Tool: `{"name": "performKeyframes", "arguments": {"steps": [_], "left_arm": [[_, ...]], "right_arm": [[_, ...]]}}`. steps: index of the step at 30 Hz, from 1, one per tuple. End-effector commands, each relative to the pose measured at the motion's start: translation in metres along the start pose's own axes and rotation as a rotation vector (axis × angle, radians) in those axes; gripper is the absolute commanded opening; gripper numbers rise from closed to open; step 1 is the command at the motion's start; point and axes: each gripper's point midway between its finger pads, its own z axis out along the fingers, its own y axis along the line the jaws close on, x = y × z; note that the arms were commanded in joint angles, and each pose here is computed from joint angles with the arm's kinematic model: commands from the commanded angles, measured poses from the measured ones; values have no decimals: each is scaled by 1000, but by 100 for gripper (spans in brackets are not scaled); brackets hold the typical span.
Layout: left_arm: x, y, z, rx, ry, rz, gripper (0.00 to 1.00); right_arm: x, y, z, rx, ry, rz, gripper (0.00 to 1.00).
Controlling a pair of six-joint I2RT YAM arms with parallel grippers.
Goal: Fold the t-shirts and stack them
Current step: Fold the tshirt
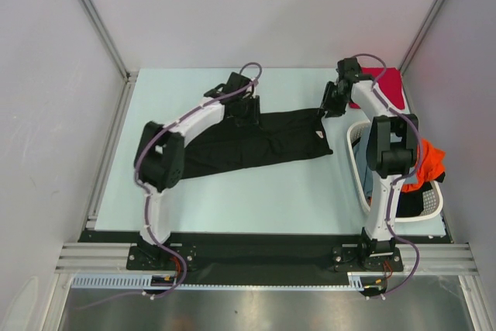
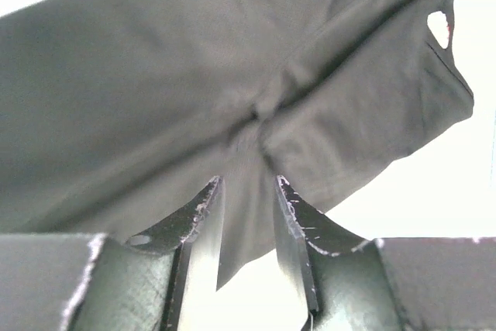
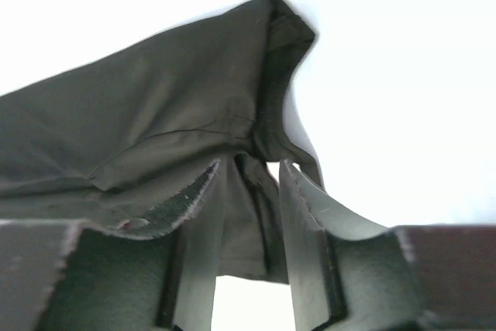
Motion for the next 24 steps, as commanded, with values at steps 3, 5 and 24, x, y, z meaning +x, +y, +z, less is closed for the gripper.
{"name": "performKeyframes", "arguments": {"steps": [3,5,24], "left_arm": [[-23,26,-134,-225,-212,74,38],[11,64,-147,-301,-175,-4,38],[141,124,-218,-292,-245,-367,40]], "right_arm": [[-12,13,-76,129,-142,-94,43],[14,14,-74,97,-114,-31,47],[114,-24,-64,140,-312,498,51]]}}
